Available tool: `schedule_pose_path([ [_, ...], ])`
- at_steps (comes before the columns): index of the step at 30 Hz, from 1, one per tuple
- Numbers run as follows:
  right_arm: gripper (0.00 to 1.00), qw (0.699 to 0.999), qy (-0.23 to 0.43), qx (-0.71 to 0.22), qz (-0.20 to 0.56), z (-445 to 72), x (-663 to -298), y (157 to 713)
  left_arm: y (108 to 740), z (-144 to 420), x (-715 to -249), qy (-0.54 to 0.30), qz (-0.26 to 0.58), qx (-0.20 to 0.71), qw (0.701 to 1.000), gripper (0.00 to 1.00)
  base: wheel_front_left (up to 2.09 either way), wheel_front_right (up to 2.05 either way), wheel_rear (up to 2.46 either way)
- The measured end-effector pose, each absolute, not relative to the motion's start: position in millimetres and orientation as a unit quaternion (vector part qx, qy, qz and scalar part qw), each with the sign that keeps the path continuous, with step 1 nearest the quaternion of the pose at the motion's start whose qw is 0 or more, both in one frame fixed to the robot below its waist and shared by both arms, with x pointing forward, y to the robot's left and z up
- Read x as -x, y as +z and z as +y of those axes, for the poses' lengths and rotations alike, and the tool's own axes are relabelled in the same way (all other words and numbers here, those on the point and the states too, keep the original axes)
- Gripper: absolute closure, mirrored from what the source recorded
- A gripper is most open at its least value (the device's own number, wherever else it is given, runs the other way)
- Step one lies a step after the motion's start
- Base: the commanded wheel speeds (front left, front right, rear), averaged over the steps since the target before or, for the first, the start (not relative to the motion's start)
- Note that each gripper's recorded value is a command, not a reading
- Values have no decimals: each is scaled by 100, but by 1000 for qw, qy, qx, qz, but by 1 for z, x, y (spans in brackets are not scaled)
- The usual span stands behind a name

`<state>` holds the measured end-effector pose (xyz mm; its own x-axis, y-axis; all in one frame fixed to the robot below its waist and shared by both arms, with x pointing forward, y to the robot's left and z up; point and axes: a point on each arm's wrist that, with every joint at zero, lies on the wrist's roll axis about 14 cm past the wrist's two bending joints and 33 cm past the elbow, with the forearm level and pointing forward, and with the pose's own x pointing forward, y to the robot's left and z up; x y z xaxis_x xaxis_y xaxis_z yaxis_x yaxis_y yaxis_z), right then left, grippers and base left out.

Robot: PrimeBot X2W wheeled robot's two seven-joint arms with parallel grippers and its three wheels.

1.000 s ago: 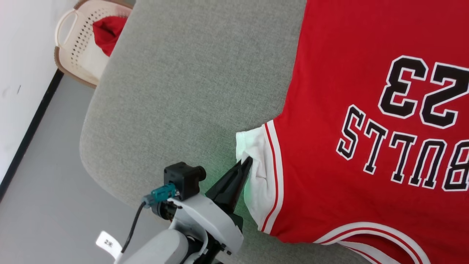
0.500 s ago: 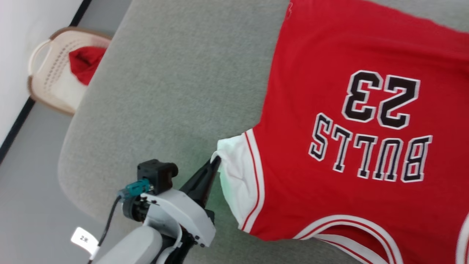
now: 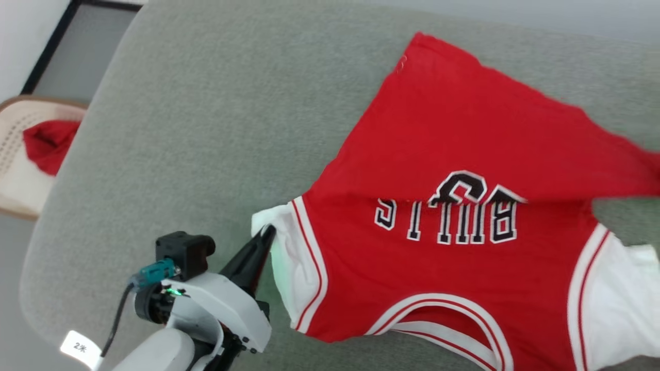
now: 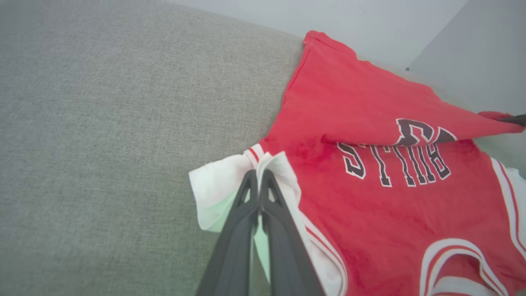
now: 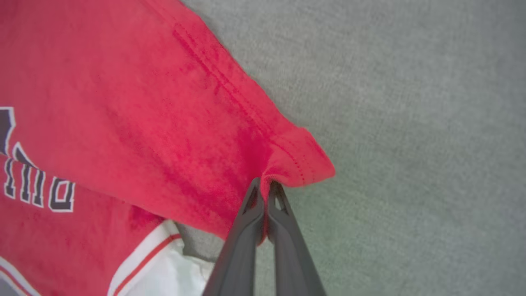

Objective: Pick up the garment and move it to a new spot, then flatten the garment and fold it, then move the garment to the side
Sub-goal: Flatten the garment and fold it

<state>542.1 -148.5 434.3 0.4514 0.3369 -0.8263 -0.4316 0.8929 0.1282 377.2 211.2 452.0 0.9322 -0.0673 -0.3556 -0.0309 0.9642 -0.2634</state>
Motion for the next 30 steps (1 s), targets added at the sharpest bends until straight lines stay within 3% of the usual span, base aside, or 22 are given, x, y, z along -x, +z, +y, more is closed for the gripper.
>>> schedule_pose_path([
  [14,100,843,171,-20,509,-198,-440,408,461,192,-384,-44,178,135,974,100,0,0,0],
  [23,100,845,155,-40,511,-194,-424,395,457,187,-386,-49,186,137,972,100,0,0,0],
  [25,56,848,158,-35,505,-193,-425,397,456,187,-387,-50,188,137,971,100,0,0,0],
  [26,8,851,160,-34,499,-191,-427,398,455,186,-387,-50,188,137,971,100,0,0,0],
  [27,0,853,161,-30,496,-190,-428,399,455,186,-387,-51,189,137,971,100,0,0,0],
  [30,0,858,164,-17,486,-191,-430,405,455,186,-387,-51,189,136,971,100,0,0,0],
])
